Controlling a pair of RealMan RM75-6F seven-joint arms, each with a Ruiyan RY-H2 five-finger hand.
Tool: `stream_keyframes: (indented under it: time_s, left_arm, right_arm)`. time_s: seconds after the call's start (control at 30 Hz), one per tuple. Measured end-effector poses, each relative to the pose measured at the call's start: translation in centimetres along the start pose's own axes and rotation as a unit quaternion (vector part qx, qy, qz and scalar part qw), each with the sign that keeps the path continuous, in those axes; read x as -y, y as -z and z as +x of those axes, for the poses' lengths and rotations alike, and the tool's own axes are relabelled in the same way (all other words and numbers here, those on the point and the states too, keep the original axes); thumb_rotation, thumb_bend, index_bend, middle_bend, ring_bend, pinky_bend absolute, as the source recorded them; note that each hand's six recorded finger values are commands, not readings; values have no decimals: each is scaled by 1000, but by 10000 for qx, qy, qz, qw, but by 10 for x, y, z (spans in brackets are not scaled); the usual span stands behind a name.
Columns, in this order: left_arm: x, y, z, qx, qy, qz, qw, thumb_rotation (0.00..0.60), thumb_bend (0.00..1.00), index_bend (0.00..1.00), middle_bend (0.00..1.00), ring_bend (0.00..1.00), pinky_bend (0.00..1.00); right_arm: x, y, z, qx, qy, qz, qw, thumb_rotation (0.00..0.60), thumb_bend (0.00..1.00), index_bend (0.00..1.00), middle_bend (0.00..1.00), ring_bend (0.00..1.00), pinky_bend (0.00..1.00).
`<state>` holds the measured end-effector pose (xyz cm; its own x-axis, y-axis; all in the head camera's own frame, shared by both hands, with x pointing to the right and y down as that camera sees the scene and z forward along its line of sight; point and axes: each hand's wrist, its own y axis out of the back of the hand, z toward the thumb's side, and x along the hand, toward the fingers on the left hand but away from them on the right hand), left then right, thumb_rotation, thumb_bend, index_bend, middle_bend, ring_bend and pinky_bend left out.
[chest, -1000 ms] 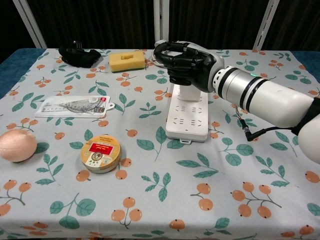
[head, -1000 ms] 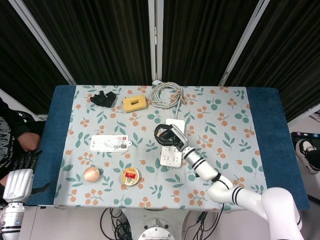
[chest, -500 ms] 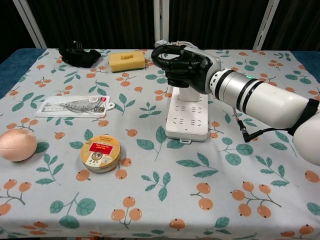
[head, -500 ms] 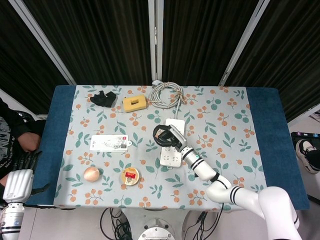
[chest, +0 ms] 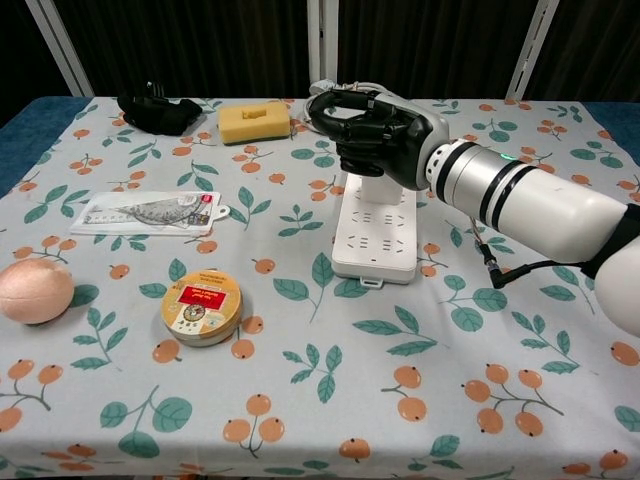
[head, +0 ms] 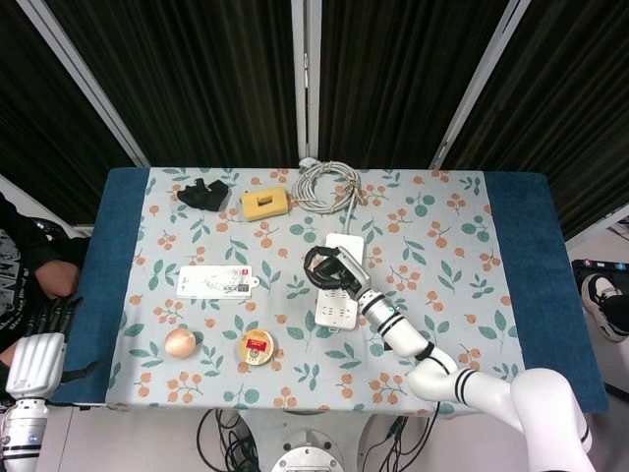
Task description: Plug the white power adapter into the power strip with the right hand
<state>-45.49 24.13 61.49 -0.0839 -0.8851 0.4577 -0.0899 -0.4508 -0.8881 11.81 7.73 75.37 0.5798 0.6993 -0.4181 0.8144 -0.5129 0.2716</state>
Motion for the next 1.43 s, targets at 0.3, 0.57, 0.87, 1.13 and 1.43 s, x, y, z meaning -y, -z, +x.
stream_keyframes:
  time_s: [0.3, 0.57, 0.87, 1.13, 1.43]
  left_arm:
    - [-3, -4, 2, 79, -39, 38, 10000, 600, 0, 79, 34, 0, 0]
    - [-8, -7, 6, 139, -87, 93, 9998, 600, 0, 79, 34, 0, 0]
    - [-14, -6, 8, 103, -212, 118, 9997, 600, 0, 79, 34, 0, 0]
    - [-23, -8, 9, 94, -396, 199, 9990, 600, 0, 79, 34, 0, 0]
    - [-25, -8, 5, 51, -455, 209, 9987, 600, 0, 79, 34, 0, 0]
  right_arm:
    - [-16, -39, 12, -542, 85, 236, 9982, 600, 928, 1000, 1000, 1000, 1000]
    - [-39, -64, 40, -883, 314, 1580, 9830, 600, 727, 713, 801, 601, 510]
    - [-83, -77, 102, -466, 968, 4782, 8717, 600, 359, 59, 120, 9, 0]
    - [-118, -87, 212, 852, 1637, 6275, 7565, 600, 327, 0, 0, 0, 0]
    - [-129, -88, 316, 1497, 2475, 6124, 7357, 600, 327, 0, 0, 0, 0]
